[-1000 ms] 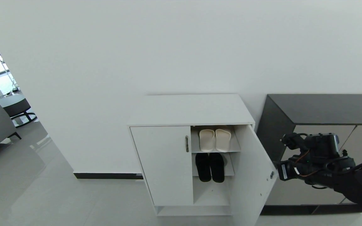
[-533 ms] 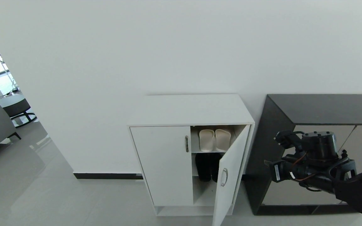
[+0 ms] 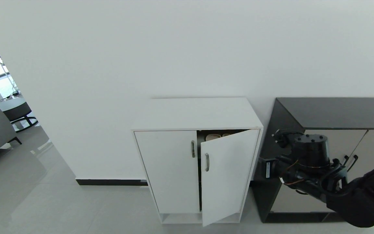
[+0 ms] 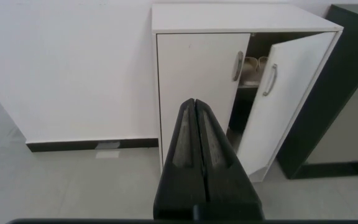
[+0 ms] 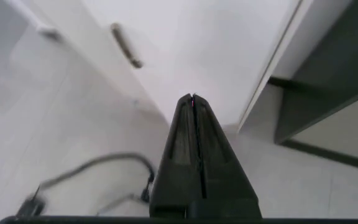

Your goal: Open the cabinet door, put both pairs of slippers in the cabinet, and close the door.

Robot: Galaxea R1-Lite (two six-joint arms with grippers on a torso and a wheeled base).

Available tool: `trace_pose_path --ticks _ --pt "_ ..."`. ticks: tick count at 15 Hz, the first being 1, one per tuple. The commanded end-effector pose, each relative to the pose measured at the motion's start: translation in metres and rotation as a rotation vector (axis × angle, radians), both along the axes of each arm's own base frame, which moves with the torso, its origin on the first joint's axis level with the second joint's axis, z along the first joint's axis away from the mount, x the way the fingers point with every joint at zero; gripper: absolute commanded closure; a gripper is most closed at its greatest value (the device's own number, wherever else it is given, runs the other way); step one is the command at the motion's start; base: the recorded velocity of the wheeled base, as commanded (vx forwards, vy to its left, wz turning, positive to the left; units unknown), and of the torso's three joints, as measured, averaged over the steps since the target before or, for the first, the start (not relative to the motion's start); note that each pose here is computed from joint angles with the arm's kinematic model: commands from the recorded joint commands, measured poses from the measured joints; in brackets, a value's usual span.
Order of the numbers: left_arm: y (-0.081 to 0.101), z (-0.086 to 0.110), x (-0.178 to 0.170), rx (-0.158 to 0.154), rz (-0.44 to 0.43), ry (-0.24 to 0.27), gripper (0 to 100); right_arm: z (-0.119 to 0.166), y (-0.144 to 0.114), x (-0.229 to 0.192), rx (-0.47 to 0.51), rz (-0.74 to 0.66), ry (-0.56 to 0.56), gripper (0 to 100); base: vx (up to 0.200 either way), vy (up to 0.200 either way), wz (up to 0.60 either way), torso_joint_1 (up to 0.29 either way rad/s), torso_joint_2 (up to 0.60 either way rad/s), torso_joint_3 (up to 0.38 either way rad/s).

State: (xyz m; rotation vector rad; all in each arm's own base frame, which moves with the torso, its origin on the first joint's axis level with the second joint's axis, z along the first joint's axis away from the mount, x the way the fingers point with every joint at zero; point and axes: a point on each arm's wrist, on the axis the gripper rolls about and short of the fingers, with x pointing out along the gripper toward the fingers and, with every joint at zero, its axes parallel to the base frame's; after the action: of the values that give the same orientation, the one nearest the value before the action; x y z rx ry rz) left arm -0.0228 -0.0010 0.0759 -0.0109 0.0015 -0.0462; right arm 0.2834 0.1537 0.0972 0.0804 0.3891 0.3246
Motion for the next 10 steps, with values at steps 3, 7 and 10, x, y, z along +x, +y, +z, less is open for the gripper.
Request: trace_pose_path --ticks 3,7,10 --pt "0.000 0.000 0.000 0.000 -0.001 0.000 100 -0.040 0.031 0.007 -0.019 0.015 0.003 100 0.067 0.000 0.00 -0.001 0.00 0.004" --pt "0.000 0.000 0.000 0.002 -0.001 0.000 100 -0.048 0.041 -0.001 -0.039 0.030 0.013 100 0.200 0.000 0.00 -0.006 0.00 0.001" --pt "0.000 0.000 0.000 0.000 0.000 0.000 100 -0.054 0.049 -0.007 -0.049 0.059 0.028 100 0.067 0.000 0.00 0.004 0.00 0.001"
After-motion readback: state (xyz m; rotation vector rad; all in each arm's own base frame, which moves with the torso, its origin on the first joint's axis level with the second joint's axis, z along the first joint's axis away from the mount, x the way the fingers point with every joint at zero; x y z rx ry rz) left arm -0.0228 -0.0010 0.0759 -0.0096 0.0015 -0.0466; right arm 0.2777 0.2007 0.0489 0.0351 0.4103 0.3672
